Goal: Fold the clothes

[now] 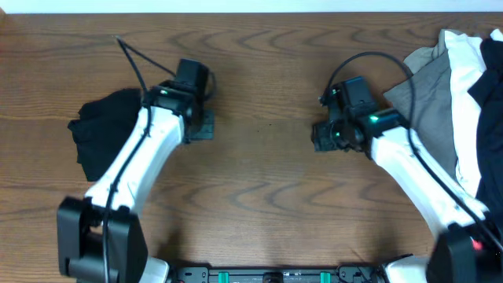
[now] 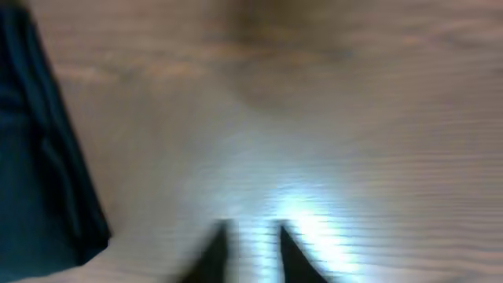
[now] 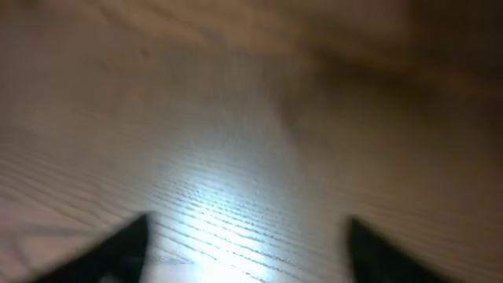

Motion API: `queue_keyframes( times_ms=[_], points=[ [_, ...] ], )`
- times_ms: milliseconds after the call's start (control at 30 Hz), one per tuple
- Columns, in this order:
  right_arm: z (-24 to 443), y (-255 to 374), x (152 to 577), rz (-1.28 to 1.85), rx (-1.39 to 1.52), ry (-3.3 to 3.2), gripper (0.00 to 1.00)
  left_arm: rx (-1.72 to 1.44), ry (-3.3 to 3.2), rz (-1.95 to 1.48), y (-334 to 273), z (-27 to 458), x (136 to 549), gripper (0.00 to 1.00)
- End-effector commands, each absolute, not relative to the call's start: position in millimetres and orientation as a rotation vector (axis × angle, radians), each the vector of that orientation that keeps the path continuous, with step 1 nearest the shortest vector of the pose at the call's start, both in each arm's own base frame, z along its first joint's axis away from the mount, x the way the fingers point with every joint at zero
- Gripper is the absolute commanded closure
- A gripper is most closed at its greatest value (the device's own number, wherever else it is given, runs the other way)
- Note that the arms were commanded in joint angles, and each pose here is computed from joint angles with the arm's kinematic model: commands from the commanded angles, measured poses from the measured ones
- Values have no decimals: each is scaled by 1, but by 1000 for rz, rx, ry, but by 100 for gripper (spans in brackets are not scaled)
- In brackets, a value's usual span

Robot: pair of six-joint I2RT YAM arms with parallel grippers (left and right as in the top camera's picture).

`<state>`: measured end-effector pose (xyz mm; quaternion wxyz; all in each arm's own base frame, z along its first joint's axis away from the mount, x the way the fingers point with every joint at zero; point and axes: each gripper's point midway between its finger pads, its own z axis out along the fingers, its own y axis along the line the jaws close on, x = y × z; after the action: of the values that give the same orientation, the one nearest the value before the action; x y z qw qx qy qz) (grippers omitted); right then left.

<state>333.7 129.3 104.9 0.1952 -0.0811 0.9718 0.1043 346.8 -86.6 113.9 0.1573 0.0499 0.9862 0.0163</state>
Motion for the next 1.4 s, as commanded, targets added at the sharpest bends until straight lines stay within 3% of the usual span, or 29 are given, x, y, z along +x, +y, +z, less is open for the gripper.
queue_keyframes(
  times_ms=[0,267,467,800,1000,1367],
  points=[
    [132,123,340,281,-210,2627,1,208,2738,10,-104,133,349,2],
    [167,103,348,191,-146,2502,1,224,2738,3,-109,135,346,2],
    [190,85,326,189,-78,2487,1,250,2814,-18,-106,139,318,2],
    [222,62,264,188,22,2326,1,375,2497,-186,-136,196,277,2],
    [217,52,230,245,82,2215,1,358,2378,-253,-131,185,254,2],
    [174,46,187,238,78,2399,1,364,2406,-242,-130,166,252,2]
  ],
)
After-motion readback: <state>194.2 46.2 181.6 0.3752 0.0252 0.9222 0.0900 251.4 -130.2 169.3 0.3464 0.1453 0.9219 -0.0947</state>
